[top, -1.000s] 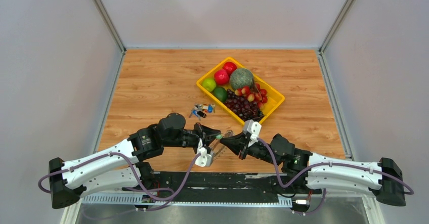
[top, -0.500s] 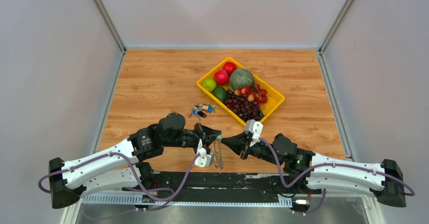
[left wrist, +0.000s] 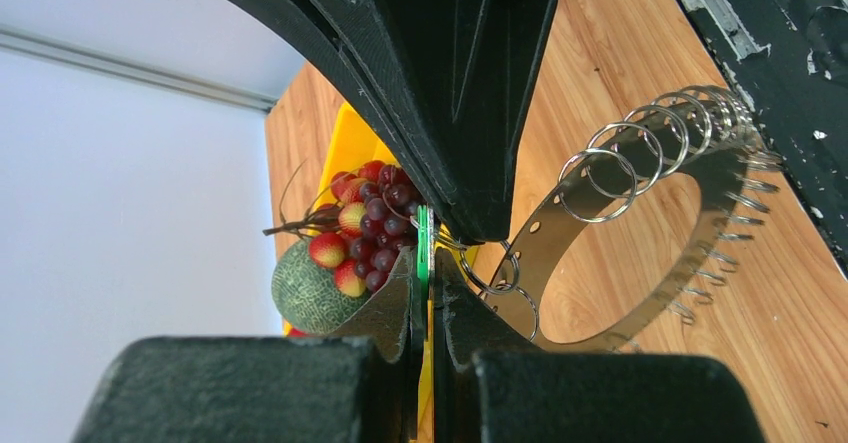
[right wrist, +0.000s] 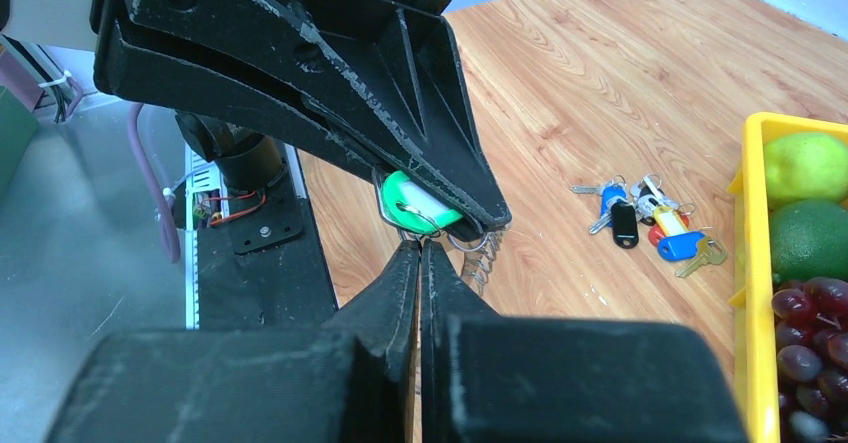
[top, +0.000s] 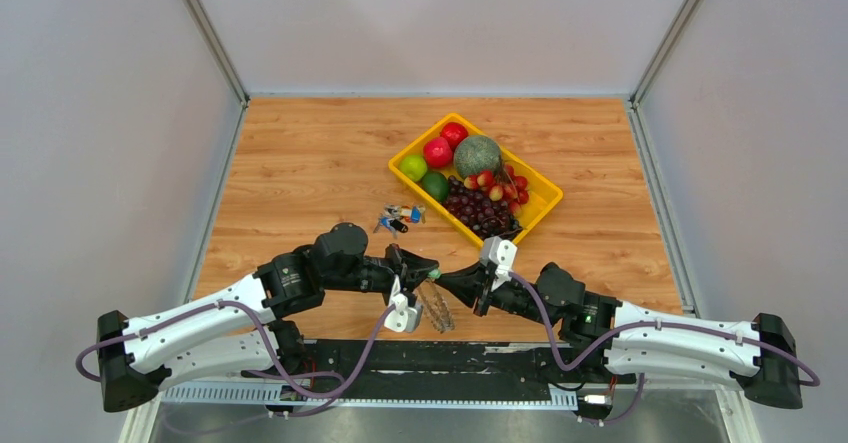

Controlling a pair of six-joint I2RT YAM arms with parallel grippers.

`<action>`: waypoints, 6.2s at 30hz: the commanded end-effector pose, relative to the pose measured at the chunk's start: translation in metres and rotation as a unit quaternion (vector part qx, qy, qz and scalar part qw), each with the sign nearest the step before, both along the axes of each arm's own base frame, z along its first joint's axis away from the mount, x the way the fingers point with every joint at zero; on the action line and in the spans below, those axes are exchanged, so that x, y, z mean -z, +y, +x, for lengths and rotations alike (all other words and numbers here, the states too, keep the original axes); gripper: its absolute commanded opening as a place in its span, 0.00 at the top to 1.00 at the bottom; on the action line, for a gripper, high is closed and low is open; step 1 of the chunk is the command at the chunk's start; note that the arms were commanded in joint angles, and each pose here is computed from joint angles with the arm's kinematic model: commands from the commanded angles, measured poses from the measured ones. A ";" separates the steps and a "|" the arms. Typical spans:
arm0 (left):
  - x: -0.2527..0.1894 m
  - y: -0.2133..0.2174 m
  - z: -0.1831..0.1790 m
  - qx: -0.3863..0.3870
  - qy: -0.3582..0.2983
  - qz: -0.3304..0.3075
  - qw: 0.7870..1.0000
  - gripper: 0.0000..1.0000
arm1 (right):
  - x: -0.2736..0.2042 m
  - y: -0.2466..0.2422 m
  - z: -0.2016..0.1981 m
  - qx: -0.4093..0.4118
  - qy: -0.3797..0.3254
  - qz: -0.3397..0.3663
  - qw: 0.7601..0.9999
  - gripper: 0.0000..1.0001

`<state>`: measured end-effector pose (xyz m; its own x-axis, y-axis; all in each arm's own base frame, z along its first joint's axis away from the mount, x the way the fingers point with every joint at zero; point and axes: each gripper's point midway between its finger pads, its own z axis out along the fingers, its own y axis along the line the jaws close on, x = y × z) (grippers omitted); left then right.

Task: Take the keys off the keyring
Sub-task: Remove the key from the keyring.

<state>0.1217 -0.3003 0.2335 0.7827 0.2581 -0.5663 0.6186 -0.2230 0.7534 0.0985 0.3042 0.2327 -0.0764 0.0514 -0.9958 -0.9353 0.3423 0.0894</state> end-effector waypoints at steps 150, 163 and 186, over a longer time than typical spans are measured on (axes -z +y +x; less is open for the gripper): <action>0.007 0.038 0.063 -0.060 -0.312 0.152 0.936 0.99 | 0.021 0.035 0.035 -0.070 0.145 0.014 0.987 1.00; -0.006 0.036 0.063 -0.076 -0.421 0.175 0.887 1.00 | 0.011 0.047 0.056 -0.085 0.217 0.036 0.972 1.00; -0.025 0.038 0.058 -0.115 -0.460 0.122 0.872 1.00 | 0.035 0.011 0.084 -0.005 0.360 0.092 0.928 1.00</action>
<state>0.1835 -0.2588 0.2254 0.7990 0.4635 0.3830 -0.1218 -0.4990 0.8580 0.1680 0.3246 0.1952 -0.7129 0.1370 -0.6877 -0.6560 0.2161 0.7231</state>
